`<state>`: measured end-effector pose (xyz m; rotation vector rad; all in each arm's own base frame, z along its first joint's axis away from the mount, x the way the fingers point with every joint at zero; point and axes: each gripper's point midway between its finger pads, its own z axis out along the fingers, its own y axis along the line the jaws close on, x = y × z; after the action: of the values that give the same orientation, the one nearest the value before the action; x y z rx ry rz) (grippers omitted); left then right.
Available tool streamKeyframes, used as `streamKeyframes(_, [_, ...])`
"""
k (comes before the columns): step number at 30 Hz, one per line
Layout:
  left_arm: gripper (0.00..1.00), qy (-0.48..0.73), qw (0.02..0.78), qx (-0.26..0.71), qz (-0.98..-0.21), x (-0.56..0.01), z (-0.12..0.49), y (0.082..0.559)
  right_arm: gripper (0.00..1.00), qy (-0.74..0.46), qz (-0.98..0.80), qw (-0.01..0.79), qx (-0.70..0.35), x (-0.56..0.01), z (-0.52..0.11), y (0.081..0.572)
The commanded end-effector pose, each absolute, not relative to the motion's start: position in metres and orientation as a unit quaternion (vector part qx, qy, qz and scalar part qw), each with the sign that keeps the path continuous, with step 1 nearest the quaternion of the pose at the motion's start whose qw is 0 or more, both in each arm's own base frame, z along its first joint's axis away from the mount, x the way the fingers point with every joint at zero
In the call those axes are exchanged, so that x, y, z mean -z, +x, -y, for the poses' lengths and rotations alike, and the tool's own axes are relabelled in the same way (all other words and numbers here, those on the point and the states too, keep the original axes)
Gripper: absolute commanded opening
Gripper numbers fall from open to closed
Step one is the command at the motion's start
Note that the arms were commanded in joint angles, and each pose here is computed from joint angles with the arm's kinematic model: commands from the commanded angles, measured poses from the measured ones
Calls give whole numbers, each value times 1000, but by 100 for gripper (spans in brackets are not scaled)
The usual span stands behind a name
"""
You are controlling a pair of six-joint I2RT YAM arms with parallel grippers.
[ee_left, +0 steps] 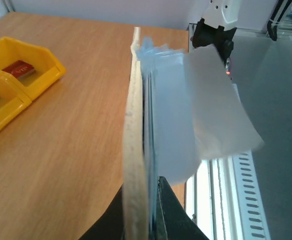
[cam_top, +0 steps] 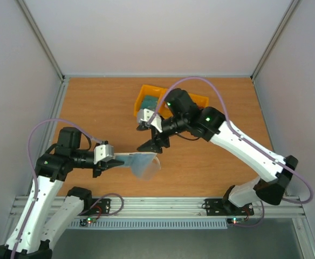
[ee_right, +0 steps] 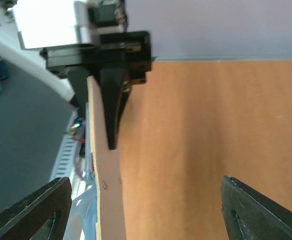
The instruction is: Take the credit cards out of the card holder
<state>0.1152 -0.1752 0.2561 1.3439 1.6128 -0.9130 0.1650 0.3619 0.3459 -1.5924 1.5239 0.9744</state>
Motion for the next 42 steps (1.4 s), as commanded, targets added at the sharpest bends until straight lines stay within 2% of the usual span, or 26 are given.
streamKeyframes(1, [0, 550, 409, 378, -623, -265, 179, 105, 83, -659, -550, 270, -436, -341, -361, 123])
streamKeyframes(5, [0, 527, 412, 390, -632, -269, 181, 113, 83, -665, -573, 214, -428, -320, -363, 114])
streamKeyframes(9, [0, 524, 409, 390, -637, -267, 181, 114, 82, -651, -627, 185, -386, -287, -366, 127])
streamKeyframes(12, [0, 523, 408, 387, -640, -266, 181, 115, 78, -639, -656, 185, -357, -271, -371, 141])
streamKeyframes(14, [0, 521, 410, 389, -640, -267, 181, 115, 73, -637, -668, 184, -338, -261, -374, 148])
streamKeyframes(16, [0, 516, 412, 394, -640, -269, 182, 116, 59, -639, -673, 178, -329, -255, -374, 150])
streamKeyframes(20, [0, 496, 404, 415, -647, -274, 184, 115, 15, -661, -648, 171, -339, -252, -367, 139])
streamKeyframes(21, [0, 490, 399, 424, -649, -275, 185, 113, 6, -666, -640, 176, -342, -253, -364, 136])
streamKeyframes(22, [0, 487, 396, 434, -646, -277, 185, 111, 2, -670, -632, 184, -344, -255, -361, 135])
streamKeyframes(24, [0, 481, 387, 462, -637, -283, 188, 104, 1, -673, -622, 200, -347, -260, -357, 134])
streamKeyframes(25, [4, 480, 383, 477, -629, -286, 189, 99, 1, -673, -619, 206, -348, -262, -356, 135])
streamKeyframes(26, [19, 477, 378, 495, -620, -290, 190, 94, 1, -673, -617, 212, -350, -266, -354, 135])
streamKeyframes(27, [38, 477, 377, 504, -613, -294, 190, 91, 1, -670, -615, 216, -355, -269, -352, 136])
streamKeyframes(28, [48, 478, 382, 505, -608, -296, 191, 91, 1, -666, -612, 220, -364, -274, -349, 137])
streamKeyframes(30, [50, 470, 386, 502, -615, -299, 190, 94, 1, -657, -605, 232, -385, -283, -342, 139])
streamKeyframes(33, [40, 467, 384, 509, -612, -301, 191, 93, 1, -653, -595, 243, -401, -292, -338, 136])
streamKeyframes(35, [38, 465, 391, 509, -610, -301, 192, 99, 1, -647, -596, 235, -414, -297, -339, 134])
streamKeyframes(40, [53, 424, 435, 491, -624, -314, 193, 121, 1, -630, -614, 234, -414, -300, -342, 139])
streamKeyframes(42, [52, 425, 453, 476, -623, -316, 191, 123, 1, -626, -613, 230, -424, -303, -344, 137])
